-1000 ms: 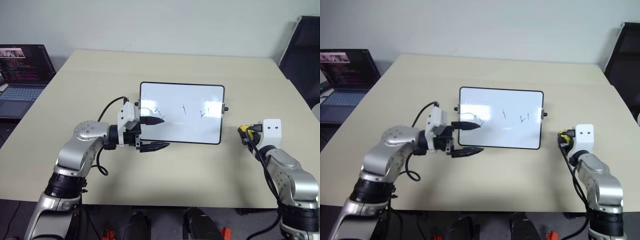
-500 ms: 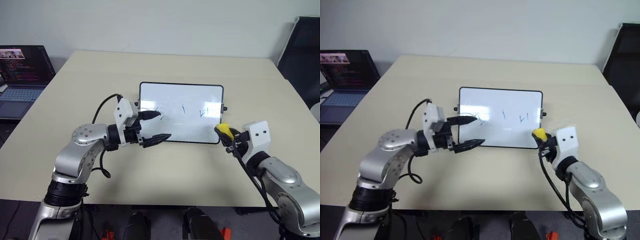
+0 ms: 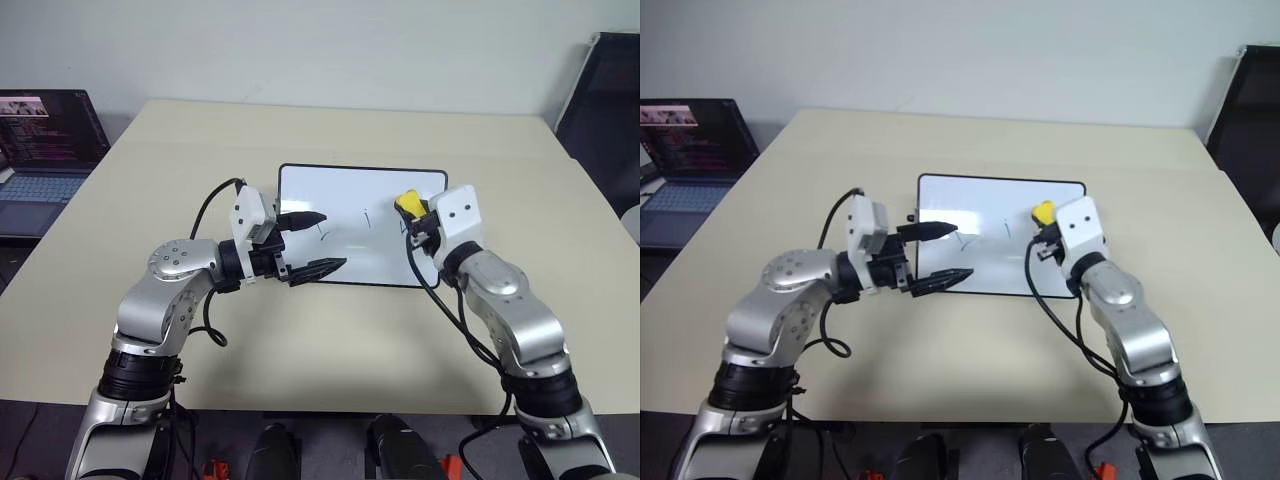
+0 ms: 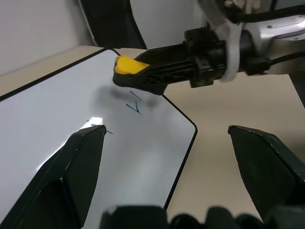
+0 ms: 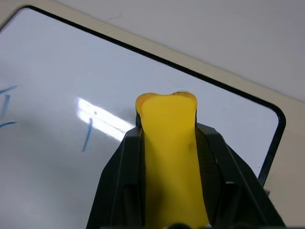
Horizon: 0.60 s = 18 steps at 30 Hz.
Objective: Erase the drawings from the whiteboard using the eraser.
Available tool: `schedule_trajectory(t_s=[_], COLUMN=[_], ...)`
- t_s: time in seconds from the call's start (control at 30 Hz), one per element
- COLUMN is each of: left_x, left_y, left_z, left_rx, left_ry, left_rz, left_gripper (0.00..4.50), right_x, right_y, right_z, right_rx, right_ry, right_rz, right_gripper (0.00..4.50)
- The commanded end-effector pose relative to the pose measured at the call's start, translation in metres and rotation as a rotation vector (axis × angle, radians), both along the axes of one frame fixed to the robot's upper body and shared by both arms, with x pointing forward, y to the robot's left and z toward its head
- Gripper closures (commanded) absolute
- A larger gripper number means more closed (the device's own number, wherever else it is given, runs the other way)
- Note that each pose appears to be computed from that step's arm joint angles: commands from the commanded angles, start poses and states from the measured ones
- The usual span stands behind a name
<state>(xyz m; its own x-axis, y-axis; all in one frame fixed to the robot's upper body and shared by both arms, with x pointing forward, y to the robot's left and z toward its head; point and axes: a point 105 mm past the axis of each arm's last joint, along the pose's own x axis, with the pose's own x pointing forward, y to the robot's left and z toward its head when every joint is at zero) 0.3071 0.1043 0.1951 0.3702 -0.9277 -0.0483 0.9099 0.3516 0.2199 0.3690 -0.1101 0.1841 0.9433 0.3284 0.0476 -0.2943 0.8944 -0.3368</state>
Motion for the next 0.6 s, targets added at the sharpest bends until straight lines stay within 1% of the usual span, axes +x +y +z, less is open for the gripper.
schedule_trajectory(t_s=[0.03, 0.17, 0.33, 0.43, 0.6], left_x=[-0.008, -0.007, -0.008, -0.009, -0.01], left_y=[0.002, 0.005, 0.002, 0.002, 0.001], left_z=[0.008, 0.007, 0.011, 0.012, 0.012], left_rx=[-0.006, 0.005, 0.002, 0.002, 0.002], left_ry=[-0.045, -0.044, -0.055, -0.058, -0.054], left_rz=[-0.022, -0.005, -0.003, -0.004, -0.011], left_gripper=[0.0, 0.0, 0.0, 0.0, 0.0], right_x=[0.009, 0.003, -0.008, -0.009, 0.006], right_y=[-0.007, -0.012, -0.012, -0.011, -0.027], right_z=[-0.001, -0.037, -0.064, -0.067, -0.043], right_rx=[-0.033, -0.079, -0.142, -0.157, -0.161], right_ry=[-0.061, 0.016, 0.053, 0.055, -0.033], right_rz=[-0.026, 0.002, 0.039, 0.047, -0.078], right_gripper=[3.4, 3.4, 3.4, 3.4, 3.4])
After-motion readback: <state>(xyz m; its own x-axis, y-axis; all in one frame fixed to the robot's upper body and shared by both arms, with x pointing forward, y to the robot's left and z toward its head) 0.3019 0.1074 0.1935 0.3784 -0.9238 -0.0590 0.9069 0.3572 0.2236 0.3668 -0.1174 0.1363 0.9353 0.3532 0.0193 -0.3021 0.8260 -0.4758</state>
